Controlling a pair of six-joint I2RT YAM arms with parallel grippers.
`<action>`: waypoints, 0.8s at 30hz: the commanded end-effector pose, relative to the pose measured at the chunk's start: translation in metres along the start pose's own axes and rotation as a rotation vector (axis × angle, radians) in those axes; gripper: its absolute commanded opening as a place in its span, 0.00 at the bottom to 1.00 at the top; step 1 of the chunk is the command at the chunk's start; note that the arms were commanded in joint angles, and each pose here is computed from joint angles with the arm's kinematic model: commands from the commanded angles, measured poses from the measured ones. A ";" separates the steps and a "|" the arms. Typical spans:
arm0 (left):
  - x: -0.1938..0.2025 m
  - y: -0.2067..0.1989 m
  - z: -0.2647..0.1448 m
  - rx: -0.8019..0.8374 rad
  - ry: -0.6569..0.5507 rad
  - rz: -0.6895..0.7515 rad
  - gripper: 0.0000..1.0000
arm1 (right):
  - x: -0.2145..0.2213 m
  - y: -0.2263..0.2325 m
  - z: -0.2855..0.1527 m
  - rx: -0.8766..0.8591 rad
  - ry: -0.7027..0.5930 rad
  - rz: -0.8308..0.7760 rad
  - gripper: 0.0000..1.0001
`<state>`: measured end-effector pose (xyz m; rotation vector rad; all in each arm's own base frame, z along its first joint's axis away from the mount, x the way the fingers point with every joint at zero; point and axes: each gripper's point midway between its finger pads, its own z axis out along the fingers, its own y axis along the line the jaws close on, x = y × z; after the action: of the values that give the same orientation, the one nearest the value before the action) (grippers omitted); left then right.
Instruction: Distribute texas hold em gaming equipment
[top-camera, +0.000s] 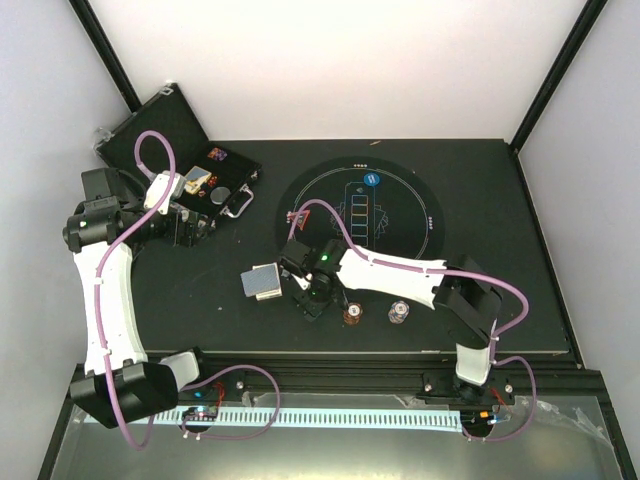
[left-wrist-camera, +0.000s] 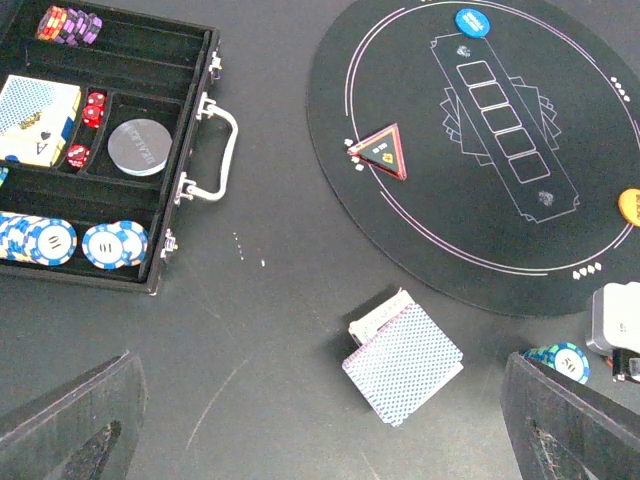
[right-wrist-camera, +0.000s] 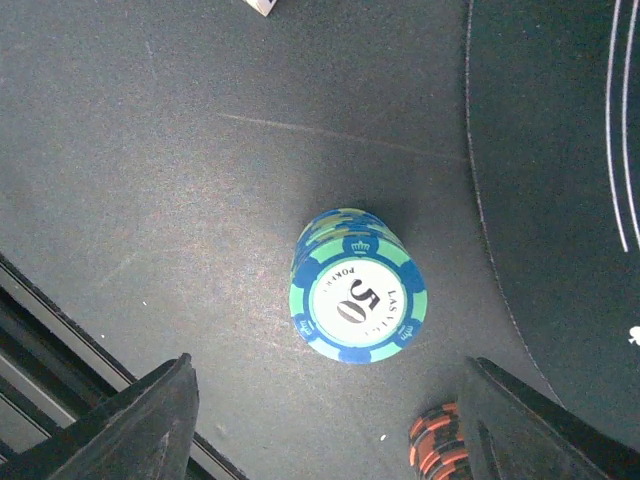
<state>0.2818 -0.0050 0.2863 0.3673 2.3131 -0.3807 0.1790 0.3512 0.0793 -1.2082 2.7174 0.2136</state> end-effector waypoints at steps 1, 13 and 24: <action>-0.007 0.000 -0.010 -0.027 -0.025 0.020 0.99 | -0.011 0.007 0.000 -0.012 -0.020 -0.020 0.72; -0.010 0.003 -0.009 -0.030 -0.029 0.024 0.99 | -0.011 -0.001 0.018 0.035 0.007 -0.023 0.67; -0.010 0.005 -0.010 -0.042 -0.028 0.029 0.99 | -0.011 -0.002 0.027 0.041 0.018 -0.021 0.57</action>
<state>0.2824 -0.0030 0.2860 0.3649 2.3160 -0.3652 0.1841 0.3554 0.0560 -1.2390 2.7326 0.1522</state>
